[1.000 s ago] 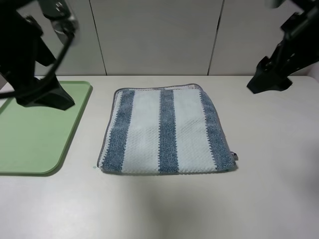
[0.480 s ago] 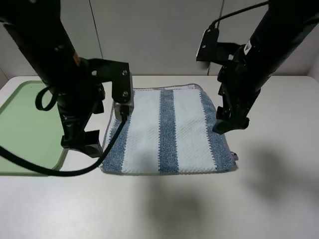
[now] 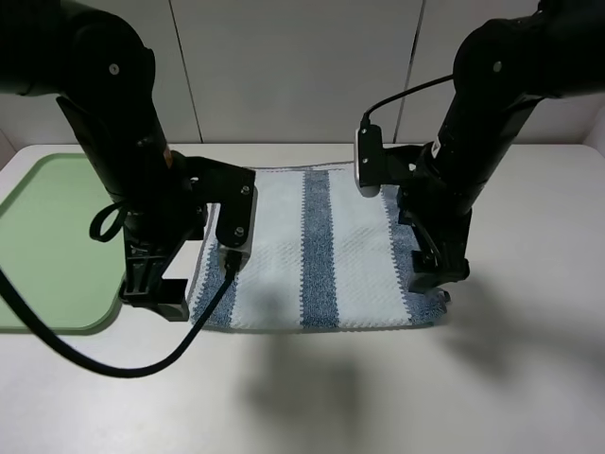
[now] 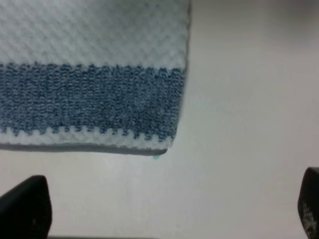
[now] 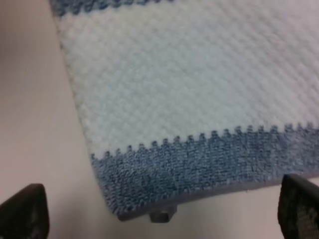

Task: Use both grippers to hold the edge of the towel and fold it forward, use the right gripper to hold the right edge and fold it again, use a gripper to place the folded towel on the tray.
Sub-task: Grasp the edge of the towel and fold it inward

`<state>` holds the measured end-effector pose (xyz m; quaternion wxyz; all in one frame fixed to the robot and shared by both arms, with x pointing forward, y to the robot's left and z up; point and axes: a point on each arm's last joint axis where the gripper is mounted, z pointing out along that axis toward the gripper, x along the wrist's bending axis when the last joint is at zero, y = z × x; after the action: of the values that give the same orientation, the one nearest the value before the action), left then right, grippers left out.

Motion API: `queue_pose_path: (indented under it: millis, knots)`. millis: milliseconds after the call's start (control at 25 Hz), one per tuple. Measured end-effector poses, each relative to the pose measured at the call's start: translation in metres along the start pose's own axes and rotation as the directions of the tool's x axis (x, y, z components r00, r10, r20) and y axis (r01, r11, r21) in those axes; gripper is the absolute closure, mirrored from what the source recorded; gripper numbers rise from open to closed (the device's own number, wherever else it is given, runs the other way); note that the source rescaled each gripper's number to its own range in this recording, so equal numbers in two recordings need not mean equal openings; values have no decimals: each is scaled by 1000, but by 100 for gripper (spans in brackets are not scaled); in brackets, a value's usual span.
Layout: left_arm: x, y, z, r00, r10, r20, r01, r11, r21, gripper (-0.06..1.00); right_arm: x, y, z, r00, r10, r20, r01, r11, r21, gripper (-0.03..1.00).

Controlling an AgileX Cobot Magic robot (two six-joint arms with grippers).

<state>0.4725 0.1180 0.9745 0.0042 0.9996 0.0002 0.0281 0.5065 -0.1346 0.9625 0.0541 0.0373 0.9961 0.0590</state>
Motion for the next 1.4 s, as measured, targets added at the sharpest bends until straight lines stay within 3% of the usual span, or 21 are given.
queue_pose_path:
  millis: [200, 640, 1000, 1400]
  knots:
    - [-8, -6, 16, 1000, 10, 12, -10, 1000, 9, -5, 8, -7, 15, 994, -111, 14, 111, 994, 1, -3]
    - [-15, -10, 31, 998, 57, -18, -57, 998, -16, -5, 24, -20, 36, 978, -205, 23, 205, 979, 4, -3]
    - [-13, -7, 44, 998, 64, 1, -64, 998, -17, -5, 35, -30, 55, 973, -228, 34, 228, 974, 5, -3]
    - [-9, -3, 53, 997, 72, -8, -72, 997, -29, -5, 36, -32, 90, 975, -221, -31, 222, 974, 32, -3]
